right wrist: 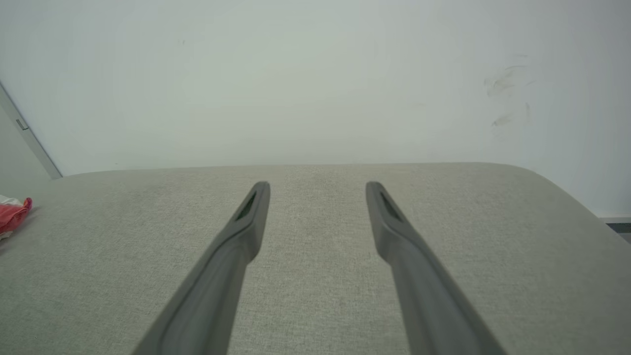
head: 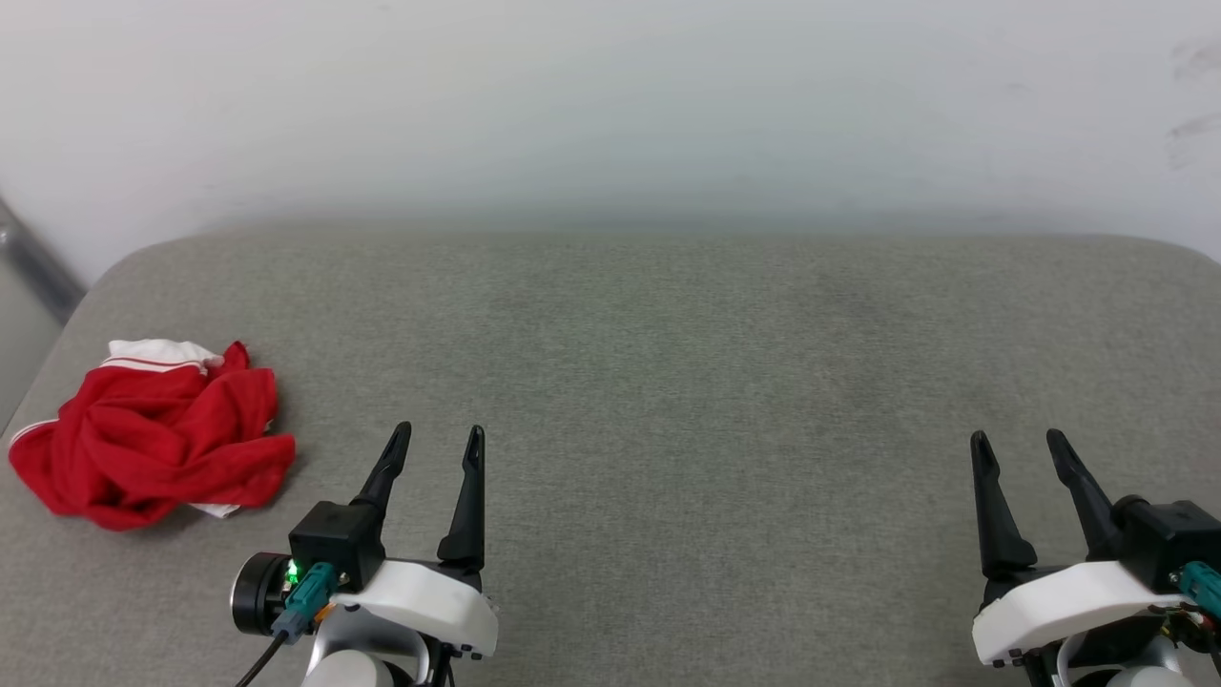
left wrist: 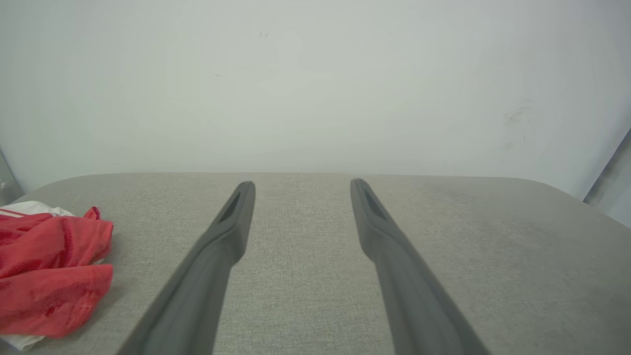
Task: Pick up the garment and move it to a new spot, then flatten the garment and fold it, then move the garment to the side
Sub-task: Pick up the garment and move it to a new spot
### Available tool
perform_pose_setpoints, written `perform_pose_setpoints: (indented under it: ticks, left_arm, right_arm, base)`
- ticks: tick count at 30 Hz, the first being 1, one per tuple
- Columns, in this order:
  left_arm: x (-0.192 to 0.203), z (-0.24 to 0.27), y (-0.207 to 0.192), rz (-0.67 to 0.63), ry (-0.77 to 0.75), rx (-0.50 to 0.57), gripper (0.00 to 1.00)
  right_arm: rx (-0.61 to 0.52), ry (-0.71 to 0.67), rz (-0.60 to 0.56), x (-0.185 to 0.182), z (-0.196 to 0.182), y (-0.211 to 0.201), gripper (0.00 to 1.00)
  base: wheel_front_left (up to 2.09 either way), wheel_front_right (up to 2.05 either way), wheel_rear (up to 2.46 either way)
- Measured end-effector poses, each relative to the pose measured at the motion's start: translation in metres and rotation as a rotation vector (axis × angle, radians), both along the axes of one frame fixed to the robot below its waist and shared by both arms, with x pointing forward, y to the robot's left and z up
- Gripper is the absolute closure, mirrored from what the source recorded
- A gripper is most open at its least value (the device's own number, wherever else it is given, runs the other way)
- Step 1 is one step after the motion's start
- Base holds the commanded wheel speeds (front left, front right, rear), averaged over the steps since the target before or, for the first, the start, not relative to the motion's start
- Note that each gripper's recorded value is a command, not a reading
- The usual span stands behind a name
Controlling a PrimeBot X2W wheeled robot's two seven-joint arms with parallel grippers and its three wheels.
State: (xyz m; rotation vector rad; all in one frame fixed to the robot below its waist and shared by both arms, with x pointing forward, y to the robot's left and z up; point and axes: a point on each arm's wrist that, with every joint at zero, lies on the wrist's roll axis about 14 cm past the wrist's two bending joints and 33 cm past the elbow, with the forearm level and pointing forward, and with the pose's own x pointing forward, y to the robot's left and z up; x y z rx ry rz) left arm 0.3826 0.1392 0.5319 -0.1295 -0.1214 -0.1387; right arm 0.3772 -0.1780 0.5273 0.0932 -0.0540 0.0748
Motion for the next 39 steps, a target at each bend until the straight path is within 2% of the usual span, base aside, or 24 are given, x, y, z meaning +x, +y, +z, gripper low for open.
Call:
perform_pose_setpoints:
  ticks: [11,19,20,24,33,39]
  left_arm:
    - [-0.015,0.005,0.044,0.140,-0.026,0.031,0.00]
    - [-0.045,0.003,0.099,0.322,-0.023,0.077,0.00]
    - [-0.060,0.002,0.120,0.393,-0.019,0.074,0.00]
    - [-0.081,-0.002,0.147,0.490,-0.002,0.071,0.00]
    - [-0.111,-0.008,0.176,0.609,0.019,0.056,0.00]
    - [-0.106,-0.008,0.179,0.612,0.026,0.067,0.00]
  right_arm:
    - [-0.077,-0.038,0.169,0.018,0.009,0.059,0.00]
    - [-0.125,-0.092,0.341,0.027,0.019,0.122,0.00]
    - [-0.123,-0.096,0.407,0.028,0.020,0.145,0.00]
    - [-0.118,-0.101,0.483,0.028,0.021,0.173,0.00]
    - [-0.109,-0.103,0.581,0.027,0.021,0.208,0.00]
    - [-0.094,-0.089,0.585,0.031,0.018,0.210,0.00]
  base:
    - [0.00,0.00,0.00]
    - [0.00,0.00,0.00]
    - [0.00,0.00,0.00]
    - [0.00,0.00,0.00]
    - [0.00,0.00,0.00]
    - [0.00,0.00,0.00]
